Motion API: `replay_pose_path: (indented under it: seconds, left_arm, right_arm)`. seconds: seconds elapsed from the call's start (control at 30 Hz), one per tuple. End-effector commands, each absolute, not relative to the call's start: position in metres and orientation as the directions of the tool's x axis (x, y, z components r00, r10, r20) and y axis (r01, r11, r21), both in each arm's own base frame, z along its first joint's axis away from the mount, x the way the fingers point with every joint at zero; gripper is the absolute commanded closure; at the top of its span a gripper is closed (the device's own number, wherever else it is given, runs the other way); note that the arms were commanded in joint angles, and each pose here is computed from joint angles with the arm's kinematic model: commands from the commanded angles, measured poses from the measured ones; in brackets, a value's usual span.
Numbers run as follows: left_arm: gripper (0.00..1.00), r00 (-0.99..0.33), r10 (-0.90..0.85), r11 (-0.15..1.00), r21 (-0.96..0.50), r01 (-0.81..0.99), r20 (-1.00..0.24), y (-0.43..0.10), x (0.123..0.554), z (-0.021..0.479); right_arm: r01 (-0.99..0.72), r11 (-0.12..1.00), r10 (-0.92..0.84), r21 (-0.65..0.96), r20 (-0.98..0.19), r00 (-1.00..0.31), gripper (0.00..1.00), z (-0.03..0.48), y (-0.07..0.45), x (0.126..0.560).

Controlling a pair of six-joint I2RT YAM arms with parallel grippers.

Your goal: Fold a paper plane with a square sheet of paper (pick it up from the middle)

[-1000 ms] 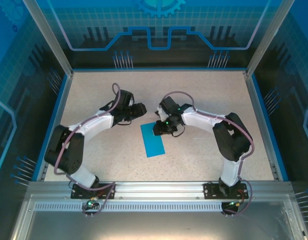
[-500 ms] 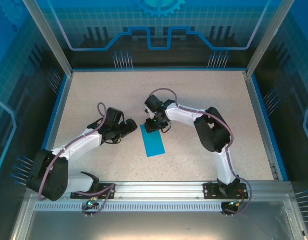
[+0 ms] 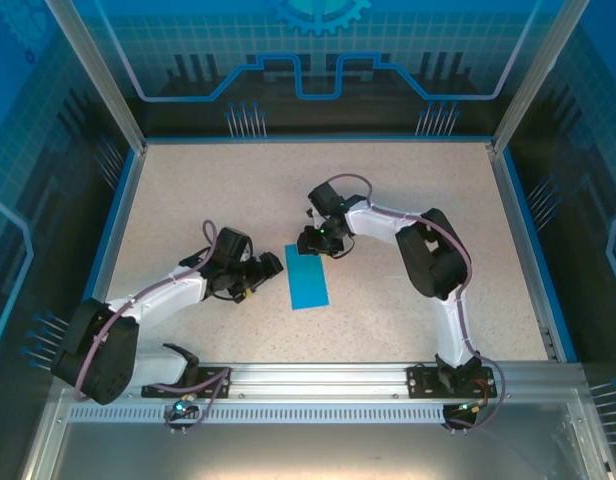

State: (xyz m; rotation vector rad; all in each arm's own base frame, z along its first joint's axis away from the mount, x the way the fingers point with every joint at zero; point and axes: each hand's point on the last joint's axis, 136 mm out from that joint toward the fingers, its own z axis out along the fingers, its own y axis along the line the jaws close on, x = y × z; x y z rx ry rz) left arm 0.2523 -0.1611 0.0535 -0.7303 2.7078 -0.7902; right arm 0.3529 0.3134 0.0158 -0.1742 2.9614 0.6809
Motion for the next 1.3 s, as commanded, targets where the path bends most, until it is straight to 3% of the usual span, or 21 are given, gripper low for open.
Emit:
replay_pose_path:
  seconds: [0.0, 0.37, 0.63, 0.77, 0.93, 1.27]
  left_arm:
    - [0.09, -0.867, -0.499, 0.713, -0.564, -0.416, 0.009, -0.177, 0.234, 0.047]
    - [0.11, -0.891, -0.437, 0.694, -0.585, -0.42, 0.122, -0.217, 0.217, 0.036]
    - [0.26, -0.903, -0.408, 0.716, -0.565, -0.41, 0.137, -0.232, 0.221, 0.031]
    - [0.33, -0.902, -0.414, 0.733, -0.542, -0.411, 0.125, -0.229, 0.223, 0.029]
    - [0.37, -0.902, -0.421, 0.737, -0.542, -0.403, 0.098, -0.226, 0.226, 0.033]
    - [0.42, -0.914, -0.403, 0.727, -0.586, -0.357, 0.056, -0.232, 0.23, 0.051]
  right_arm:
    - [0.023, 0.953, 0.017, 0.302, 0.024, -1.0, 0.55, -0.035, 0.264, 0.337]
    - [0.069, 0.947, 0.05, 0.313, 0.069, -0.996, 0.56, -0.047, 0.257, 0.335]
    - [0.083, 0.926, 0.056, 0.368, 0.083, -0.995, 0.61, -0.044, 0.261, 0.336]
    - [-0.015, 0.889, -0.011, 0.458, -0.011, -1.0, 0.64, -0.007, 0.281, 0.349]
    - [-0.19, 0.896, -0.128, 0.401, -0.177, -0.976, 0.66, 0.04, 0.292, 0.362]
    - [-0.256, 0.936, -0.211, 0.24, -0.198, -0.957, 0.64, 0.024, 0.289, 0.368]
